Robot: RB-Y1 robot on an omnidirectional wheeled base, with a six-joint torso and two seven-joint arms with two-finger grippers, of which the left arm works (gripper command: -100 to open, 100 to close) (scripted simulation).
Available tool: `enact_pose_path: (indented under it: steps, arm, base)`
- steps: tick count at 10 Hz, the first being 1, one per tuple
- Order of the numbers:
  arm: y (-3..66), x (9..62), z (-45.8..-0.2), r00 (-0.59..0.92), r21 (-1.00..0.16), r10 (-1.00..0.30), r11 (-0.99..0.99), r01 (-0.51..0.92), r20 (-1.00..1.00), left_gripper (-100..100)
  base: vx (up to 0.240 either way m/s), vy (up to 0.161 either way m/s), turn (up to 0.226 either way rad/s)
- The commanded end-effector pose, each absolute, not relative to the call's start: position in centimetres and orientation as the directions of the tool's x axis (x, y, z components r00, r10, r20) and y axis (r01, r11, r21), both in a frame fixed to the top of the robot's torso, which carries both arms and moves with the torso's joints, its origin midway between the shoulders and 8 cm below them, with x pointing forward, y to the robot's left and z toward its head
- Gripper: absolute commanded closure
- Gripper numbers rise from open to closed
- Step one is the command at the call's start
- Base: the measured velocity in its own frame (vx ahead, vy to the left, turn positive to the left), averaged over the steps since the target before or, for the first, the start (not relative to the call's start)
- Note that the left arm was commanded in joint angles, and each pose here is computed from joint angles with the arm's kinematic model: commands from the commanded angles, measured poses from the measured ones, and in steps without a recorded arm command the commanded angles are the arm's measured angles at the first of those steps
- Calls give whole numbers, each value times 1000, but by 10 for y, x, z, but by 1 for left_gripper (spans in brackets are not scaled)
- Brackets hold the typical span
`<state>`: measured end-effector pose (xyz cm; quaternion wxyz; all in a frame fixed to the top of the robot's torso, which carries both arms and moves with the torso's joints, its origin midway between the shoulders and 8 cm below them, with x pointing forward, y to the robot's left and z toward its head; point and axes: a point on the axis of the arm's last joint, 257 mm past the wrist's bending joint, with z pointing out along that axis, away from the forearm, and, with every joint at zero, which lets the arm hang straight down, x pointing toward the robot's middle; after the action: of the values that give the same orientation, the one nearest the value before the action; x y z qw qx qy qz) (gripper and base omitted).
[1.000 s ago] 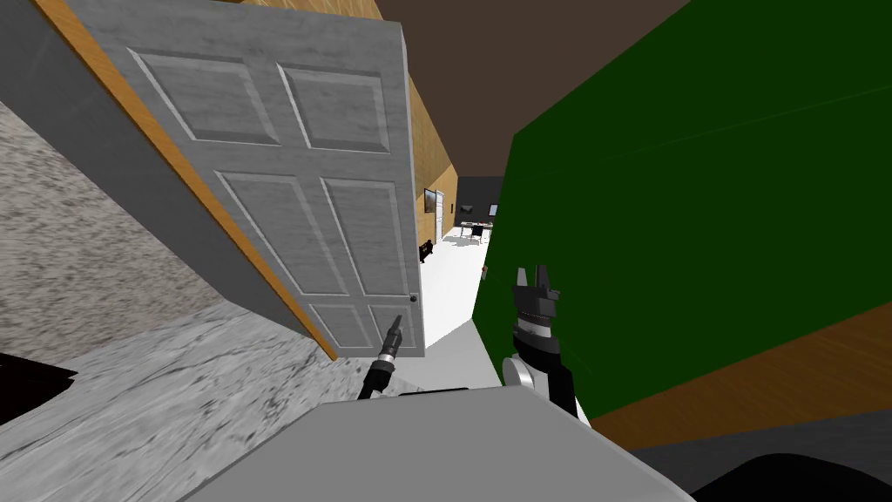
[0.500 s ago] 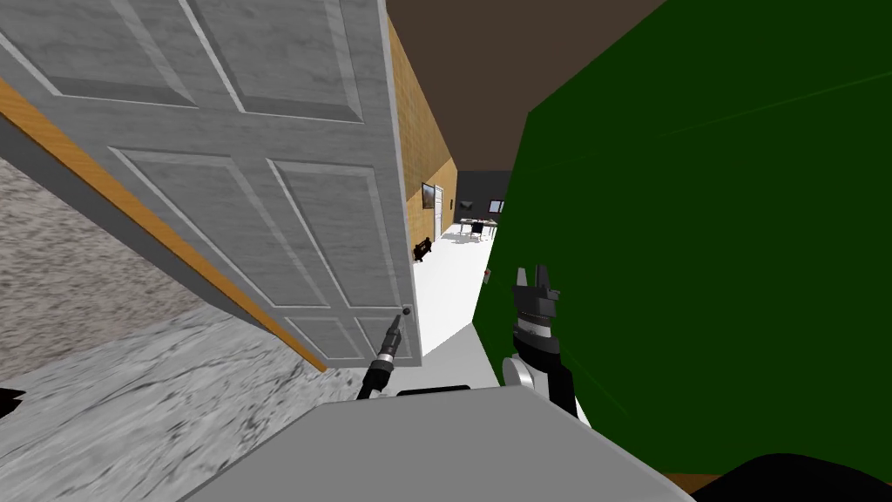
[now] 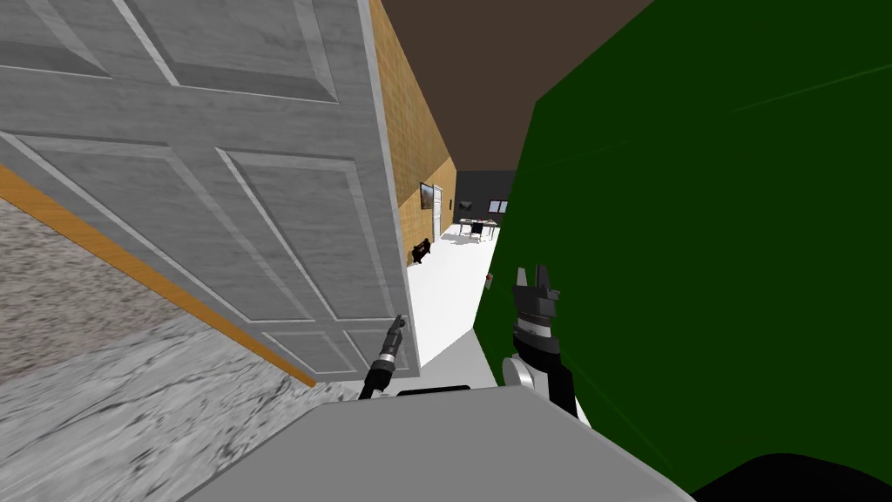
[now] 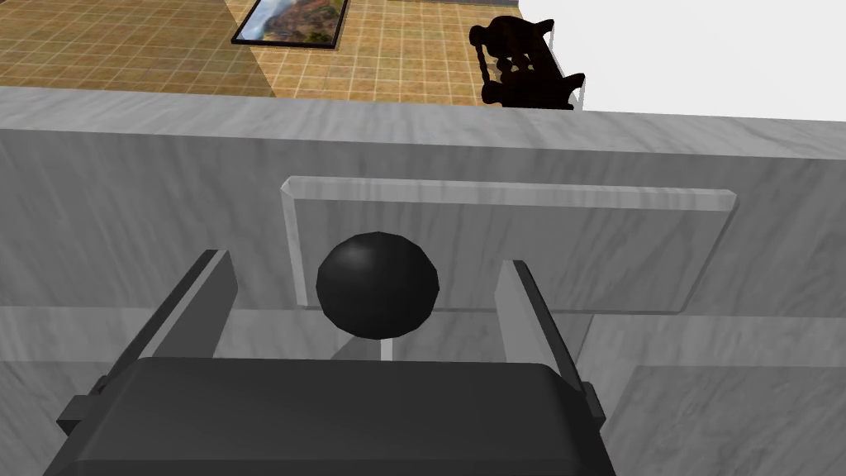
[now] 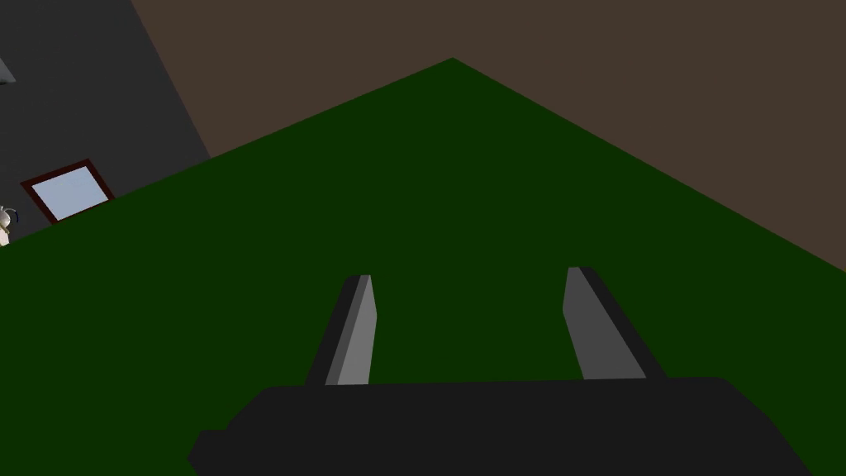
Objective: Push the door open
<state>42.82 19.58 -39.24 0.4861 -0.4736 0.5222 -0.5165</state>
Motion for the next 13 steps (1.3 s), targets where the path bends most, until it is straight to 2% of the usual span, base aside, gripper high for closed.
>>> enact_pose_path:
  steps: [1, 7, 12, 13]
  arm:
    - [196, 429, -392, -79, -1000, -997, 19, 7, -19, 100]
    - [208, 429, -394, -64, -999, -997, 35, 3, -35, 100]
    - [243, 433, -392, -9, -997, -997, 72, 4, -72, 100]
    - [233, 432, -394, -18, -998, -998, 61, 1, -61, -100]
  base:
    - [-16, -1, -6]
    - [5, -2, 8]
    - [201, 0, 89]
    - [-21, -44, 99]
